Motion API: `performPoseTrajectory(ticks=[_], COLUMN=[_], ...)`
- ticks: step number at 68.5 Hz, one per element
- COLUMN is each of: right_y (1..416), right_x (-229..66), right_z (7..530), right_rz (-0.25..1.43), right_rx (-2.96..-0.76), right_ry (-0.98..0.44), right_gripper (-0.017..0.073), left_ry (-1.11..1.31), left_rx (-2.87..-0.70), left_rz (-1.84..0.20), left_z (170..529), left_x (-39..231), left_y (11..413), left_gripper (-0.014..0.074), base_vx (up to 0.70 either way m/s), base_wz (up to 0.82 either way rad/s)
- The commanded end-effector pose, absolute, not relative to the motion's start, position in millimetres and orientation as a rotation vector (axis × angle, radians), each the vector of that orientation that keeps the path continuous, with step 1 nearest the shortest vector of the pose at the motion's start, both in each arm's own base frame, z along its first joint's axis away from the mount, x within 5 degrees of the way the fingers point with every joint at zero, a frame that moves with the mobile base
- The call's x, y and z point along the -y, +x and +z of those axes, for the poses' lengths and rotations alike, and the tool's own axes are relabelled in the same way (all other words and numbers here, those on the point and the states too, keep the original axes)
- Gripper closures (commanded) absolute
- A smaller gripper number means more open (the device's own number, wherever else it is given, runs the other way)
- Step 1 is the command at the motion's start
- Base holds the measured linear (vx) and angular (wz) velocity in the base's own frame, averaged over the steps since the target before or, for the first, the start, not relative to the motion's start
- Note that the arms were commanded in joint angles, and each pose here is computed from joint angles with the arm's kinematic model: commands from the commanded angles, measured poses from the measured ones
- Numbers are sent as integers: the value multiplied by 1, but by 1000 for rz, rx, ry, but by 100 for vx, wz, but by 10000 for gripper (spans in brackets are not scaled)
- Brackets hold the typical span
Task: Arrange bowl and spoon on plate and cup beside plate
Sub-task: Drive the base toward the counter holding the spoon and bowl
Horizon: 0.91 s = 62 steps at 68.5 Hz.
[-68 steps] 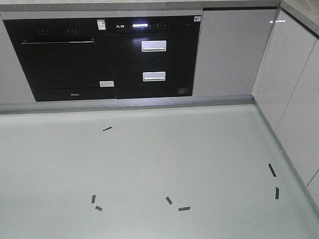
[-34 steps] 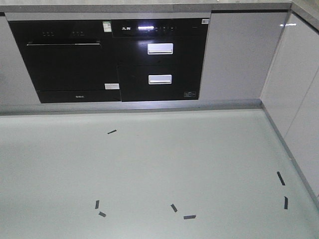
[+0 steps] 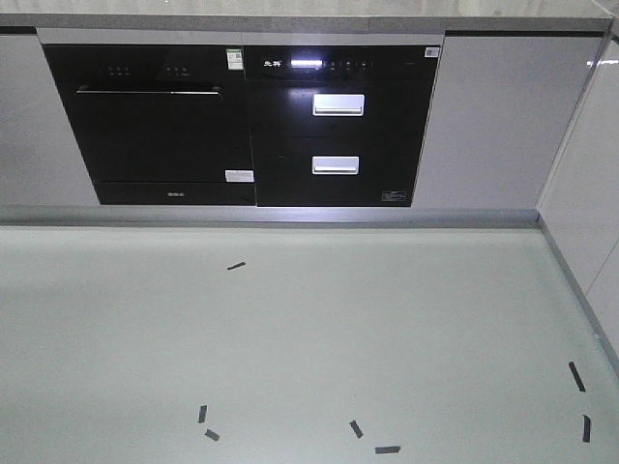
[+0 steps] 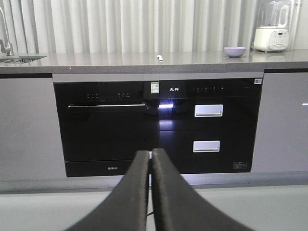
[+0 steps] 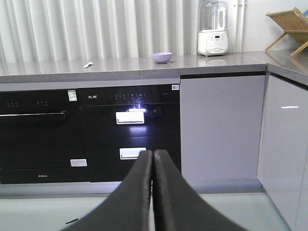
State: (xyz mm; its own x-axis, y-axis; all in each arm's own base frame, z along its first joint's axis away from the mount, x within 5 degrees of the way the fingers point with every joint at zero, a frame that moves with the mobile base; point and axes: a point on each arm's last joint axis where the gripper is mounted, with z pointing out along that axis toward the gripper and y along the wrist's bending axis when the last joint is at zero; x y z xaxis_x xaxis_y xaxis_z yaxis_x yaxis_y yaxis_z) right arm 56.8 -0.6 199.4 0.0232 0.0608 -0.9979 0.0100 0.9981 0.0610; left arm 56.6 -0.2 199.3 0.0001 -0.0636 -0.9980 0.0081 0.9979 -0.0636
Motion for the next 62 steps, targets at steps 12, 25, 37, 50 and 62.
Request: performPoseTrajectory(ticks=[12, 25, 37, 50, 62], right_y=[56, 56, 56, 56, 56], right_x=[1, 1, 1, 1, 1], right_z=[204, 204, 204, 204, 204], right_rz=[32, 32, 32, 32, 32], right_rx=[-1474, -1474, -1474, -1474, -1474], right_ry=[52, 52, 52, 52, 52], right_gripper=[570, 570, 570, 570, 570], left_ry=[-46, -46, -46, -46, -46], left_rx=[-1464, -1464, -1464, -1464, -1464], left_rz=[-72, -72, -72, -72, -72], left_z=[213, 213, 213, 213, 213], left_x=[1, 1, 1, 1, 1], left_y=[54, 54, 54, 54, 54], left_gripper=[600, 600, 600, 600, 600], base_vx=[16, 16, 17, 18, 19], base_wz=[2, -2, -2, -2, -3])
